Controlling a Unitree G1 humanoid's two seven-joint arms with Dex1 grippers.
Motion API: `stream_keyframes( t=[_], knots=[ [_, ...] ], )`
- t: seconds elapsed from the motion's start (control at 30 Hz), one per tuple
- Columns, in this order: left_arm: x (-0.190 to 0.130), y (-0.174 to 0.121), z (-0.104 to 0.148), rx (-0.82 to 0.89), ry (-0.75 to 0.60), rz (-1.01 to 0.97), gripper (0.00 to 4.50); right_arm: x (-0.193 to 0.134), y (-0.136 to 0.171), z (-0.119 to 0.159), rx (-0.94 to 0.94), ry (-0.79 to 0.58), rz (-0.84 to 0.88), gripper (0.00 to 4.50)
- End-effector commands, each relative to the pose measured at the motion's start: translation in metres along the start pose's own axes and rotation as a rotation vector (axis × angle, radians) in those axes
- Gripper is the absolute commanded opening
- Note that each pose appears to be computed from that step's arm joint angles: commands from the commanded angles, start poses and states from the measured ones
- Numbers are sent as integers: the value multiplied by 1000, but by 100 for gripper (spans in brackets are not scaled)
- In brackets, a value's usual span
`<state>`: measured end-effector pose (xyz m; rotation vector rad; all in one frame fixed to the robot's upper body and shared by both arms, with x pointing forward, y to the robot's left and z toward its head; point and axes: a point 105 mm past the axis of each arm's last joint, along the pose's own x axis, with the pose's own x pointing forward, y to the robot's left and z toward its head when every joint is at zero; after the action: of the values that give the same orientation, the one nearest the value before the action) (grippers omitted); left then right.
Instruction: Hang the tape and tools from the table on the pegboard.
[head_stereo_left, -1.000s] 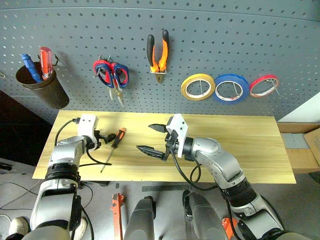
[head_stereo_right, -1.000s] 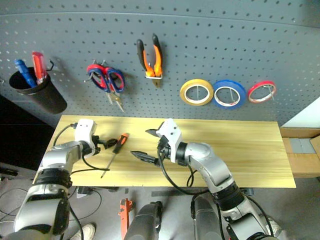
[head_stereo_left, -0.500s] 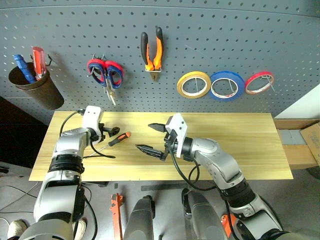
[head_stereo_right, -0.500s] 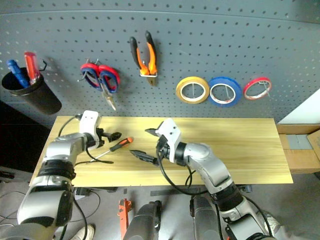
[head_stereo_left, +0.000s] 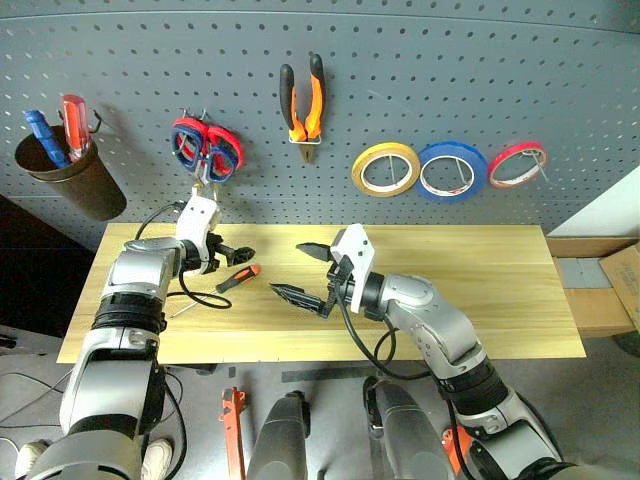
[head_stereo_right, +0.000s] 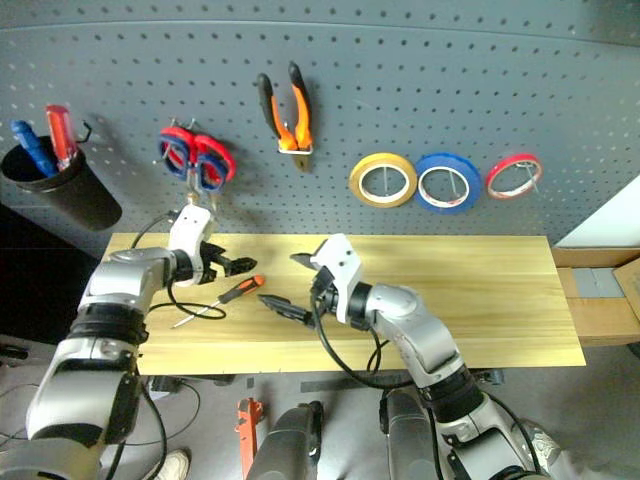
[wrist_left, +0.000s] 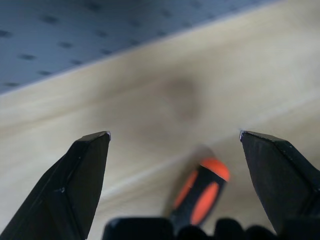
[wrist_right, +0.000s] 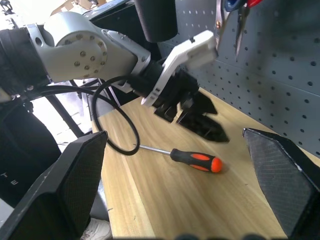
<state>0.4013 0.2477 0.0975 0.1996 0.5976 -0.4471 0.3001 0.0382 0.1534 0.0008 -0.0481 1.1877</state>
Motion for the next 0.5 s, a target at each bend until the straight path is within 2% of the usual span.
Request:
stream_keyframes(
  t=[0.03, 0.23, 0.27, 0.33, 0.5],
  knots=[
    [-3, 3, 1, 62, 36, -28, 446, -3, 2, 15, -22, -57, -7, 450],
    [2, 3, -19, 122, 138, -62, 446, -5, 0, 15, -10, -60, -28, 450],
    [3, 4, -20, 134, 147, -58, 430, -6, -2, 15, -10, -58, -34, 450],
    [5, 4, -21, 146, 155, -59, 390, -7, -3, 14, -8, -56, -40, 450],
    [7, 1, -11, 161, 136, -73, 212, -8, -6, 13, -6, -55, -53, 450]
  ],
)
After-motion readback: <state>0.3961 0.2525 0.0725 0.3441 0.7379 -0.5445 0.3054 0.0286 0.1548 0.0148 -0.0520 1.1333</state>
